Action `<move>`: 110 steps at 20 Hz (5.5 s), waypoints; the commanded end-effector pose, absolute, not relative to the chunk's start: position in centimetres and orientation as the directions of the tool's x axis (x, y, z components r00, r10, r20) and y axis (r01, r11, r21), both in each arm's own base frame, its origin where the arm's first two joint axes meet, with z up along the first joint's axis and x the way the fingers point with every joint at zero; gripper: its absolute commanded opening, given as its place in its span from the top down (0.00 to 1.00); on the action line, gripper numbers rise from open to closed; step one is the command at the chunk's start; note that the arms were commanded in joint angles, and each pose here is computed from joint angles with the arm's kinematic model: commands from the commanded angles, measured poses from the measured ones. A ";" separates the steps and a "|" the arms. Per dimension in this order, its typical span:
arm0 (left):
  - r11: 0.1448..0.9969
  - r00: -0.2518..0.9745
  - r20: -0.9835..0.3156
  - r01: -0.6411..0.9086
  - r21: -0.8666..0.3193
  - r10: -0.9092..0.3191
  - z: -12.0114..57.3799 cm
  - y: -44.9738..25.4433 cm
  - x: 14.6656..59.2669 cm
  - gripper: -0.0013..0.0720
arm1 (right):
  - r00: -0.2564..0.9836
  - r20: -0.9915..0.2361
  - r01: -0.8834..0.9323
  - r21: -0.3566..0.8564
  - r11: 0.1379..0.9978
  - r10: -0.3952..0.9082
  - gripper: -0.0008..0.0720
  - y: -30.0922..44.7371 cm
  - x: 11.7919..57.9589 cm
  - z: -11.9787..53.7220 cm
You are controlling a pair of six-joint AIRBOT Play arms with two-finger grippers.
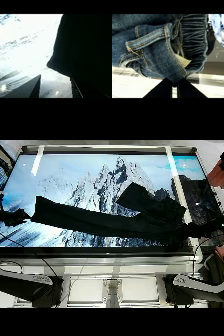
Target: Fold the clothes and pants, and hang the long-sleeved shirts on hangers.
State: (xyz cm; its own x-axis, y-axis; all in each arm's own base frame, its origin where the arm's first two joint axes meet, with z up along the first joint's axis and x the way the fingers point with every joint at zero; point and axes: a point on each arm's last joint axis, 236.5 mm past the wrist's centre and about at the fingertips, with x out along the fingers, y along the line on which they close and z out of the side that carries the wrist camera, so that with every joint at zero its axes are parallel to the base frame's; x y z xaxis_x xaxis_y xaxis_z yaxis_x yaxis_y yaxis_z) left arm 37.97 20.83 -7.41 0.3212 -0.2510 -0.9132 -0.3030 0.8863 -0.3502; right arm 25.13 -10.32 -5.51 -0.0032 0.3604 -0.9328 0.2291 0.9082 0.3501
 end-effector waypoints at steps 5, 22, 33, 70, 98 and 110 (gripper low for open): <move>0.920 0.348 -0.911 -0.234 -0.314 -0.222 -9.0 19.4 41.0 0.56 | -0.005 -0.926 0.258 0.365 0.895 0.379 0.95 -9.9 25.1 -5.3; 0.758 -0.134 -0.985 -0.630 0.172 0.112 3.1 27.4 25.6 0.95 | -0.156 -0.904 0.210 0.363 0.908 0.398 0.95 -10.2 22.5 0.2; 0.828 -0.425 -0.902 -0.478 0.292 0.073 -2.6 26.9 19.1 0.95 | -0.388 -0.862 0.388 0.168 0.906 0.326 0.95 -10.9 14.9 -6.1; 0.712 0.163 -0.704 0.317 -0.626 -0.691 -4.0 -35.5 50.3 0.12 | 0.357 -0.886 0.097 0.349 0.932 0.295 0.39 -6.8 38.3 1.1; 0.877 0.261 -0.860 0.331 -0.347 -0.439 -5.9 -29.6 52.2 0.96 | 0.331 -0.895 0.046 0.332 0.942 0.299 0.39 -5.1 38.4 0.9; 0.951 0.142 -0.961 -0.233 0.202 0.239 7.6 15.2 44.4 0.96 | 0.302 -0.911 0.119 0.330 0.937 0.282 0.39 -5.8 38.5 -0.7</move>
State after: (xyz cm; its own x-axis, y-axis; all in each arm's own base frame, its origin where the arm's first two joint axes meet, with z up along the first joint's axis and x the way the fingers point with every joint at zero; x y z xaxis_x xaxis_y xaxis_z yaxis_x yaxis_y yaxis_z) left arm 49.76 8.79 6.65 0.2893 0.1845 -0.9393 -0.1367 0.9792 0.1502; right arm 38.43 -5.36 0.13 0.3166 0.2945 -0.9017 0.0871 0.9375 0.3368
